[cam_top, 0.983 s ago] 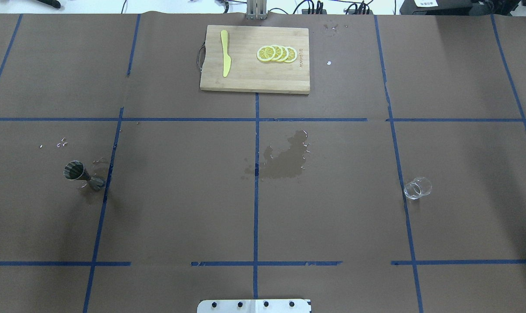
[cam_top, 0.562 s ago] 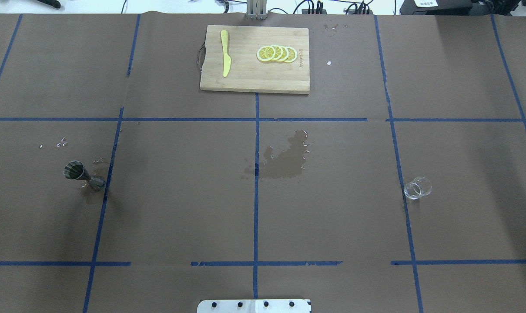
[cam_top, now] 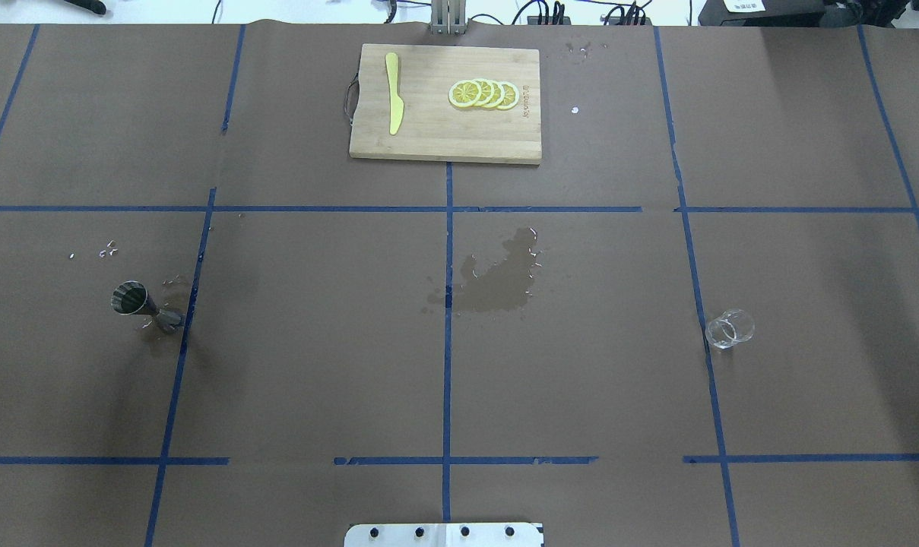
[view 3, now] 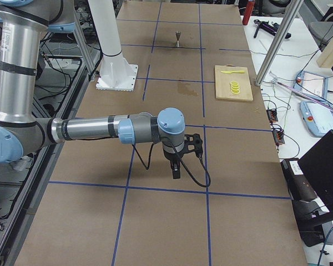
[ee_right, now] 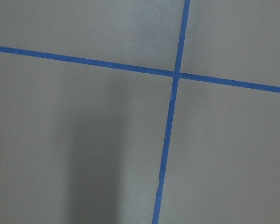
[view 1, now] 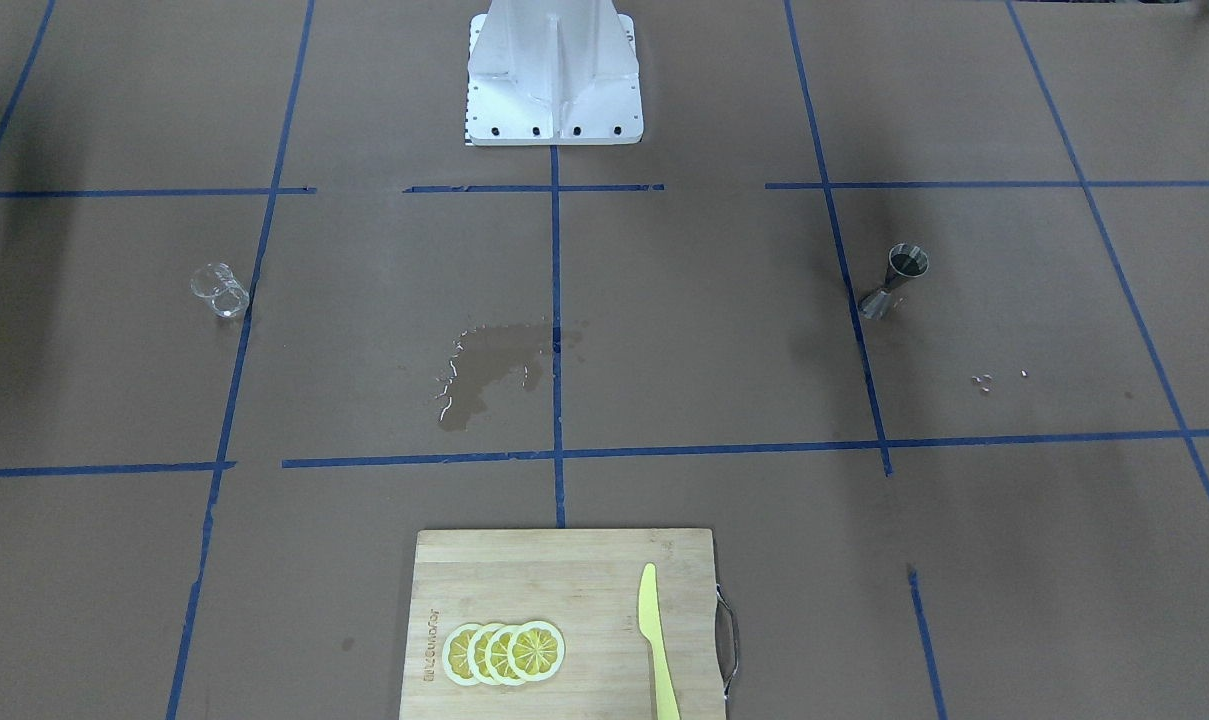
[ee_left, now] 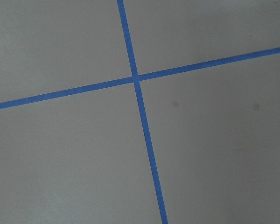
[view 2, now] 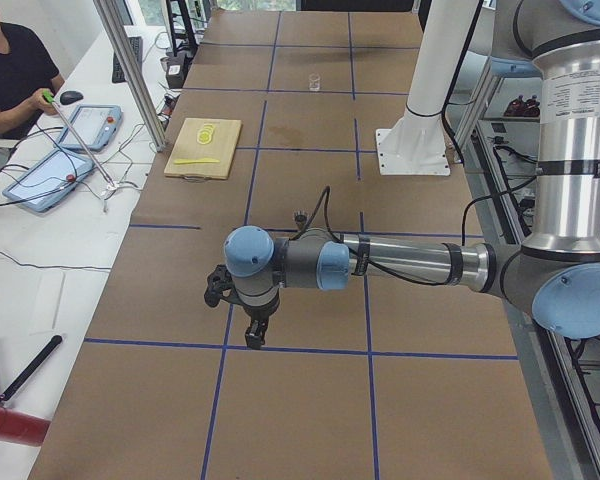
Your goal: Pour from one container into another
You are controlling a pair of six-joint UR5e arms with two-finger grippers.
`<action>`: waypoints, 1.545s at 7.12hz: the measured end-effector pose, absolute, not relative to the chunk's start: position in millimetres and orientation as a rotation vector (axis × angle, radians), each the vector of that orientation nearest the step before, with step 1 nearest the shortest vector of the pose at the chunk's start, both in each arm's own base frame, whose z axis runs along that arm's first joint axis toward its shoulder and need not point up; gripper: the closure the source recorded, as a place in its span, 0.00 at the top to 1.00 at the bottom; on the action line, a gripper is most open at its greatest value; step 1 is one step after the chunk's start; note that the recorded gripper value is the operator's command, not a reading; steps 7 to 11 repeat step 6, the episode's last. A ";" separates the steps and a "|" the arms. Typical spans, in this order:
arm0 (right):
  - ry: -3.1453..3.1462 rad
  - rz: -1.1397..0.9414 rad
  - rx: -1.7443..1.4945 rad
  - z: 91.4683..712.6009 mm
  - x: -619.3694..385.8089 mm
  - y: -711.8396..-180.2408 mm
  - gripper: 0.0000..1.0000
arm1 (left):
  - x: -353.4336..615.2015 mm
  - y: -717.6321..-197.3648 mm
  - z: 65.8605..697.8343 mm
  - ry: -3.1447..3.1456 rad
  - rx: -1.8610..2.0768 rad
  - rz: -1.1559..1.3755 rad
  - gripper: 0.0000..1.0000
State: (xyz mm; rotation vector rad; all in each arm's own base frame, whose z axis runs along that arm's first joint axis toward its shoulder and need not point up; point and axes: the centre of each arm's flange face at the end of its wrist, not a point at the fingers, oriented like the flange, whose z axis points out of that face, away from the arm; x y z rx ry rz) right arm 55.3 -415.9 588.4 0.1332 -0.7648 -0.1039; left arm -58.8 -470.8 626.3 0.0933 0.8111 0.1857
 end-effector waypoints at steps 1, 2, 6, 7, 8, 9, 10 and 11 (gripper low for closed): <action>-0.769 -0.109 0.131 588.1 52.7 -416.3 1.00 | -58.7 -470.8 627.4 0.811 0.096 0.187 1.00; -0.771 -0.113 0.129 588.5 50.6 -416.8 1.00 | -58.6 -472.9 629.5 0.809 0.095 0.186 1.00; -0.770 -0.123 0.122 594.1 45.3 -440.2 1.00 | -90.3 -466.7 661.5 0.811 0.059 0.094 1.00; -0.770 -0.123 0.122 594.1 45.3 -440.2 1.00 | -90.3 -466.7 661.5 0.811 0.059 0.094 1.00; -0.770 -0.123 0.122 594.1 45.3 -440.2 1.00 | -90.3 -466.7 661.5 0.811 0.059 0.094 1.00; -0.770 -0.123 0.122 594.1 45.3 -440.2 1.00 | -90.3 -466.7 661.5 0.811 0.059 0.094 1.00; -0.770 -0.123 0.122 594.1 45.3 -440.2 1.00 | -90.3 -466.7 661.5 0.811 0.059 0.094 1.00; -0.770 -0.123 0.122 594.1 45.3 -440.2 1.00 | -90.3 -466.7 661.5 0.811 0.059 0.094 1.00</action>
